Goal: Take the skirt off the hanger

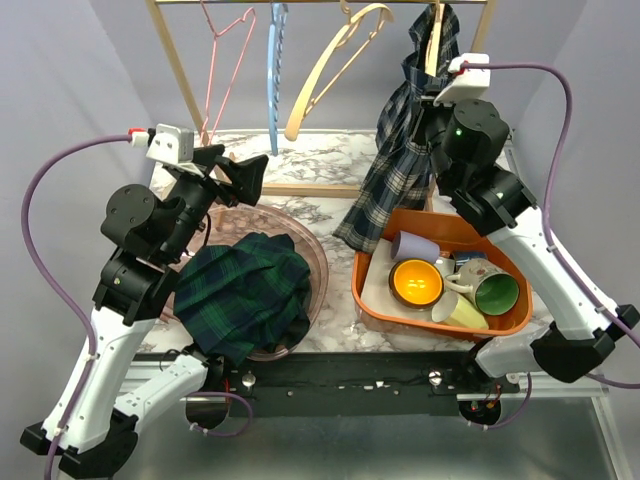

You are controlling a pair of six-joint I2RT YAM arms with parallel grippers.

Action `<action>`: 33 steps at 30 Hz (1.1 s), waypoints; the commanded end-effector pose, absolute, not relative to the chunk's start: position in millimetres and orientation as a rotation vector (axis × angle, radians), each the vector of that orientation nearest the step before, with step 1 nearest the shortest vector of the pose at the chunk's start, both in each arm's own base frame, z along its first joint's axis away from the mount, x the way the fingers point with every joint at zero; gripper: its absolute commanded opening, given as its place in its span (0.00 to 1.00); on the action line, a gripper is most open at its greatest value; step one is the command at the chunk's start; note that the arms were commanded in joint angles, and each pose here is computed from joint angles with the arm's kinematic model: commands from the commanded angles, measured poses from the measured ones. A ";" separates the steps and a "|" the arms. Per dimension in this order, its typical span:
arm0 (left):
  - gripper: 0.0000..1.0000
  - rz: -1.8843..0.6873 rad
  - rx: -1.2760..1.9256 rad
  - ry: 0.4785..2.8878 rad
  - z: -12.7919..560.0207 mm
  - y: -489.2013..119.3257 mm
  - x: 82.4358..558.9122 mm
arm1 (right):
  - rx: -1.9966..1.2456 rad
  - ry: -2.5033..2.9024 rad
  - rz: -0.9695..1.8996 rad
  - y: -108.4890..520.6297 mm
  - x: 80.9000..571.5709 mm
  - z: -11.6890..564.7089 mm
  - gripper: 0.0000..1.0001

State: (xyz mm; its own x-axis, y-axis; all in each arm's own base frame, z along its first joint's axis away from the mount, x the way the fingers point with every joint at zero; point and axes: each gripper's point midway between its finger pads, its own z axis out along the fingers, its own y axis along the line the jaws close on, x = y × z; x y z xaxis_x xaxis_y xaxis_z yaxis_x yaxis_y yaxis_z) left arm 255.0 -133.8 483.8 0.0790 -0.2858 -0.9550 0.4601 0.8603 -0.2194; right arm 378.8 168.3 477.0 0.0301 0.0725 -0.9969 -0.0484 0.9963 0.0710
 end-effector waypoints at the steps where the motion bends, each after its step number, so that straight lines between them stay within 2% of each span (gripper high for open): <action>1: 0.97 -0.619 0.208 1.355 506.9 -143.6 244.2 | 0.023 1.361 0.207 168.0 363.9 526.0 0.01; 33: 0.96 -0.727 0.241 1.391 517.2 -166.9 251.4 | 0.093 0.985 0.401 155.4 323.2 589.2 0.01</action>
